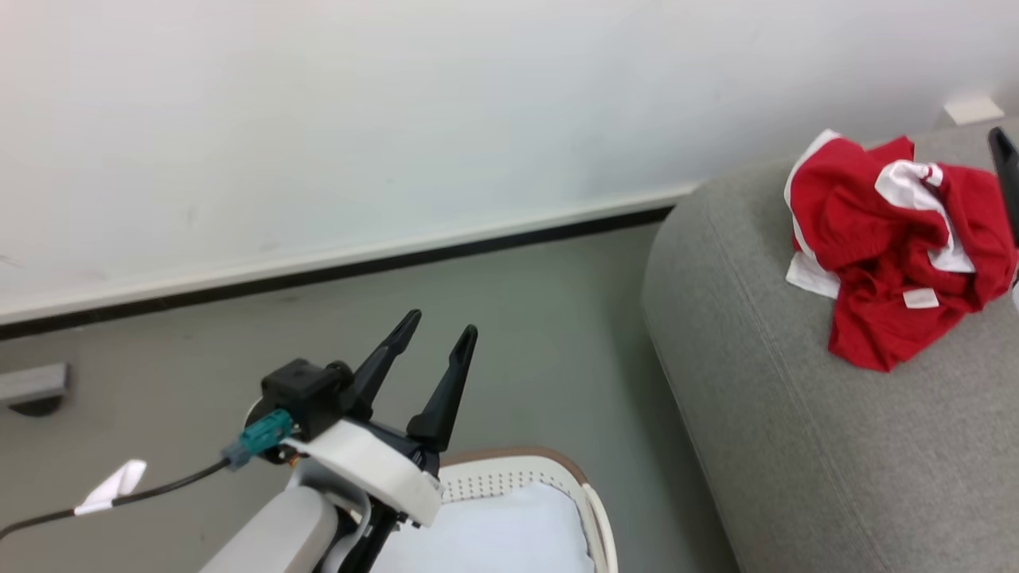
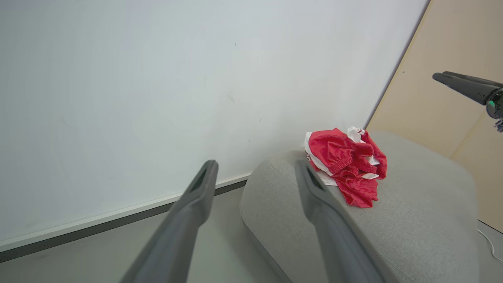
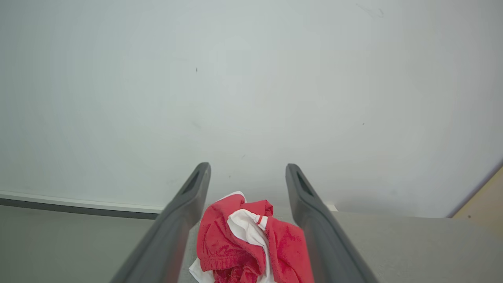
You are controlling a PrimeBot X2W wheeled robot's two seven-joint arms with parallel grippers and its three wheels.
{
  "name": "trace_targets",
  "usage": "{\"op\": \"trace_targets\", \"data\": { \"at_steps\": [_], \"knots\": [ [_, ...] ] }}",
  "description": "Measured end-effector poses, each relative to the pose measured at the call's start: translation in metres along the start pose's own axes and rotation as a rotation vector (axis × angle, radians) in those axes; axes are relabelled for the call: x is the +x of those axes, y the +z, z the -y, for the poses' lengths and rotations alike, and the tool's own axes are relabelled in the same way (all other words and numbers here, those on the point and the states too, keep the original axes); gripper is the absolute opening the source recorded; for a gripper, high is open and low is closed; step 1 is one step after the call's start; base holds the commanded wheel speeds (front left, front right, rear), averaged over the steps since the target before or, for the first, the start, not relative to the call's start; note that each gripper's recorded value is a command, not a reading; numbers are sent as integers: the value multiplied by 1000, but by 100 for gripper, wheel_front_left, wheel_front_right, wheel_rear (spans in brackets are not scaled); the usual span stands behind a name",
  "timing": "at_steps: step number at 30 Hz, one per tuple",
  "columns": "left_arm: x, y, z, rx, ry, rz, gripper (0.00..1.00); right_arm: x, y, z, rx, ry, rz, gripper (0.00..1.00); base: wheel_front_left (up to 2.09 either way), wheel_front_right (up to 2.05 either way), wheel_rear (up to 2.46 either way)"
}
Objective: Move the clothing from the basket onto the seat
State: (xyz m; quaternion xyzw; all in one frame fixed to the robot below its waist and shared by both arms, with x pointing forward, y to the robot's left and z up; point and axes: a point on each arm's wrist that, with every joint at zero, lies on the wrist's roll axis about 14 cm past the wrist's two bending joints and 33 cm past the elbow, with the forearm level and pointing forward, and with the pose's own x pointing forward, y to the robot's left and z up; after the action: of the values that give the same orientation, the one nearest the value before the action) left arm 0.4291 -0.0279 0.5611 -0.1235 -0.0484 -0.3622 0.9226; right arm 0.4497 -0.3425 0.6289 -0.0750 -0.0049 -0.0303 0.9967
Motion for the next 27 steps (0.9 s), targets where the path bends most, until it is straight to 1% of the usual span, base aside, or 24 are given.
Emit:
{"op": "trace_targets", "data": {
  "at_steps": [3, 7, 8, 9, 10, 11, 13, 14, 15, 16, 17, 18, 19, 21, 24, 27],
  "knots": [
    [-13, 12, -7, 17, 47, 23, 100, -8, 15, -20, 45, 56, 77, 100, 0, 0, 0],
    [-34, 24, -25, 31, 139, 48, 100, -18, 24, -48, 86, 123, 156, 100, 0, 0, 0],
    [-40, 27, -31, 34, 167, 57, 100, -21, 25, -54, 100, 134, 175, 100, 0, 0, 0],
    [-40, 27, -31, 34, 167, 57, 100, -21, 25, -54, 100, 134, 175, 100, 0, 0, 0],
    [-53, 32, -42, 33, 222, 71, 100, -28, 26, -69, 129, 159, 210, 100, 0, 0, 0],
    [-53, 32, -42, 33, 222, 71, 100, -28, 26, -69, 129, 159, 210, 100, 0, 0, 0],
    [-67, 36, -52, 34, 278, 84, 100, -38, 23, -80, 153, 172, 240, 100, 0, 0, 0],
    [-75, 39, -58, 41, 307, 95, 100, -42, 21, -86, 157, 178, 250, 100, 0, 0, 0],
    [-89, 45, -69, 51, 363, 113, 100, -51, 14, -100, 179, 191, 264, 100, 0, 0, 0],
    [-89, 45, -69, 51, 363, 113, 100, -51, 14, -100, 179, 191, 264, 100, 0, 0, 0],
    [-105, 46, -78, 47, 419, 126, 100, -59, 8, -115, 208, 202, 278, 100, 0, 0, 0],
    [-112, 46, -82, 52, 444, 131, 100, -63, 4, -123, 224, 206, 279, 100, 0, 0, 0],
    [-118, 46, -85, 56, 460, 135, 100, -67, -2, -128, 233, 203, 280, 100, 0, 0, 0],
    [-129, 46, -91, 55, 501, 147, 100, -74, -14, -139, 289, 195, 267, 100, 0, 0, 0],
    [-142, 47, -98, 71, 547, 164, 100, -85, -37, -153, 326, 187, 223, 100, 0, 0, 0],
    [-155, 30, -100, 67, 578, 127, 100, -95, -57, -168, 357, 193, 174, 100, 0, 0, 0]
  ]
}}
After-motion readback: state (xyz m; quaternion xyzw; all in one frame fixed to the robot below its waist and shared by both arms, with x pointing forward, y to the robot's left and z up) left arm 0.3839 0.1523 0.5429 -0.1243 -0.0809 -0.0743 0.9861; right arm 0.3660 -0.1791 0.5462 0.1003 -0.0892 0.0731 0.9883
